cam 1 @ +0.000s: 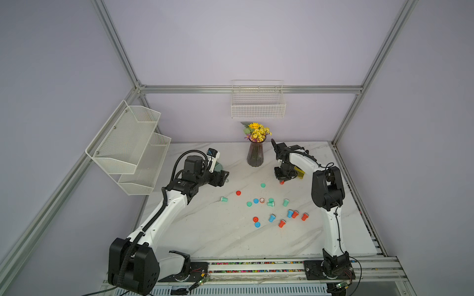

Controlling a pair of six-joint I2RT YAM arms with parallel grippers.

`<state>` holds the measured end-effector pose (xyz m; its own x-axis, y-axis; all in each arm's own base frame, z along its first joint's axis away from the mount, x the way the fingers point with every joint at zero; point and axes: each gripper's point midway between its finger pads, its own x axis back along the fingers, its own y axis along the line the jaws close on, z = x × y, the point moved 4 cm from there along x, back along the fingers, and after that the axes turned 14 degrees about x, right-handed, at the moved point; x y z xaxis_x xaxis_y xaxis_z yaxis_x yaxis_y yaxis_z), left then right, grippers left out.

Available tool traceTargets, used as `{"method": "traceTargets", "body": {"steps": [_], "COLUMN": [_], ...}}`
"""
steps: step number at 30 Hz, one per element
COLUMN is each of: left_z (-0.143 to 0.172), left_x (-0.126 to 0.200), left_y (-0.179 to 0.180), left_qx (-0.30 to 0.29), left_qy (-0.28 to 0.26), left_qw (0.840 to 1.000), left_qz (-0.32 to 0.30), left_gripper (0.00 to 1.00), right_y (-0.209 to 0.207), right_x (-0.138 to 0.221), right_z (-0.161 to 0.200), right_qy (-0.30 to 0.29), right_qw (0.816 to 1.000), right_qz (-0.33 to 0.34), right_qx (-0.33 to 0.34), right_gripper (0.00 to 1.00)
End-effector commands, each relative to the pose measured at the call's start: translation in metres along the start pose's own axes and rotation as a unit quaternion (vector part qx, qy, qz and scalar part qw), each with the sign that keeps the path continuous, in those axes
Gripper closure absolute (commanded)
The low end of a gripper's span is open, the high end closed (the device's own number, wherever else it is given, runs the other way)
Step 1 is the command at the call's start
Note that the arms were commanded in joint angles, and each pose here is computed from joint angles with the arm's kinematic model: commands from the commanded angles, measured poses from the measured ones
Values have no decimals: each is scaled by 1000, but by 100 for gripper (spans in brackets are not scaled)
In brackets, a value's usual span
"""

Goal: Close the stamp cap
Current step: Place the stamp at the center of the board.

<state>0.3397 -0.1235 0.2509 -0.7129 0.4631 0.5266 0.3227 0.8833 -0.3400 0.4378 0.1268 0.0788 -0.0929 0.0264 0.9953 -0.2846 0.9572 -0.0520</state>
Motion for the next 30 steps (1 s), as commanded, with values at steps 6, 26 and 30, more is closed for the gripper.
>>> {"method": "traceTargets", "body": {"steps": [6,26,30], "left_z": [-22,-22,-22], "left_x": [13,13,13], "left_y": [-8,-10,-9], "left_qx": [-13,-11,-12], "left_qy": [-37,-36,-37], "left_qw": [999,999,999], "left_qz": [10,16,13], "left_gripper": [16,16,16], "right_y": [-3,0,1], "right_x": [3,19,8], "right_z": [-3,-7,-5], "right_qy": [-1,-20,-12], "right_qw": [1000,1000,1000], "right_qz": [8,-8,-12], "right_qx": [-6,-6,-7], "right_gripper": [57,54,54]}}
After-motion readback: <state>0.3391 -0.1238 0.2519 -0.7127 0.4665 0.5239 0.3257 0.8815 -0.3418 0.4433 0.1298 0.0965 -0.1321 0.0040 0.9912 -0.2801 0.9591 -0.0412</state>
